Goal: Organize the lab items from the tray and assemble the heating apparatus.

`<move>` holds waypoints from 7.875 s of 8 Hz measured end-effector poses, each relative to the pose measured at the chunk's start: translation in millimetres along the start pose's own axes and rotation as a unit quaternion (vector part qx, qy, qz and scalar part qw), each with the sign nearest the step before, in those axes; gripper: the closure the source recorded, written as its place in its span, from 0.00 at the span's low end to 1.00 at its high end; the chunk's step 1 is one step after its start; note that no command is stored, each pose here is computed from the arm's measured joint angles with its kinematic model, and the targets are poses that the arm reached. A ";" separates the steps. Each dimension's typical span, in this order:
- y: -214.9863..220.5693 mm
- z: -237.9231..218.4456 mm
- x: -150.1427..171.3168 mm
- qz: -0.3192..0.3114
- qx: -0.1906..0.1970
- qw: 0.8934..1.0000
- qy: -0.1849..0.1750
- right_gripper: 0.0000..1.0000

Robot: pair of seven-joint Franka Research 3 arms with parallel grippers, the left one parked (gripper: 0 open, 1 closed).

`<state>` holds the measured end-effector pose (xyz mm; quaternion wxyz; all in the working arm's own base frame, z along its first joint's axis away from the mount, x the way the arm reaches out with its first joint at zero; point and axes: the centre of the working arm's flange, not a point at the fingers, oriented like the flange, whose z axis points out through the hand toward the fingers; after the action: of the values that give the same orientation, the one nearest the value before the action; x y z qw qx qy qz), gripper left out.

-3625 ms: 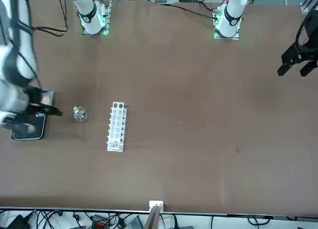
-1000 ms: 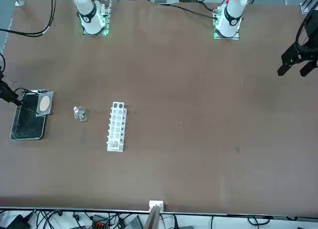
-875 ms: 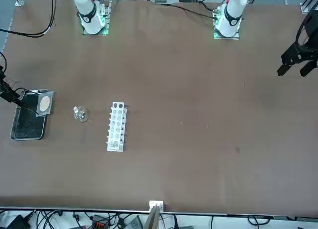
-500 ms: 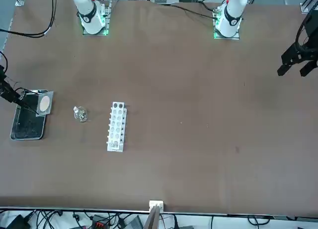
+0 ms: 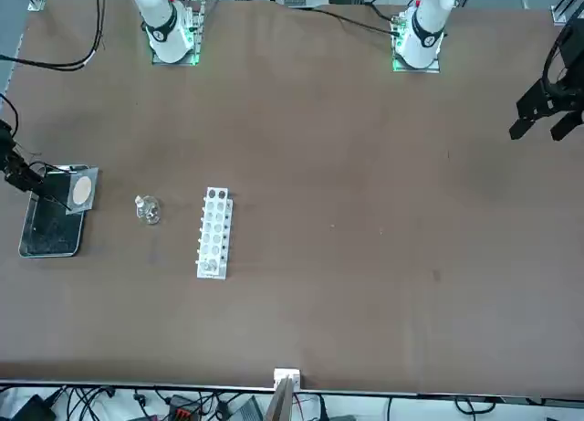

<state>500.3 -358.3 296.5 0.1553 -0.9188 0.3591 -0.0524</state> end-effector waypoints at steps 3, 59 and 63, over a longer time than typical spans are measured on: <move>2.3 3.4 0.1 0.002 -0.002 1.000 -0.002 0.39; -325.3 -6.7 -167.1 -0.108 -0.053 0.990 -0.074 0.93; -315.0 40.3 -200.2 -0.126 -0.069 0.989 -0.044 0.93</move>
<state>563.9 5.6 363.2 0.0993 -0.9666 0.2363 -0.0061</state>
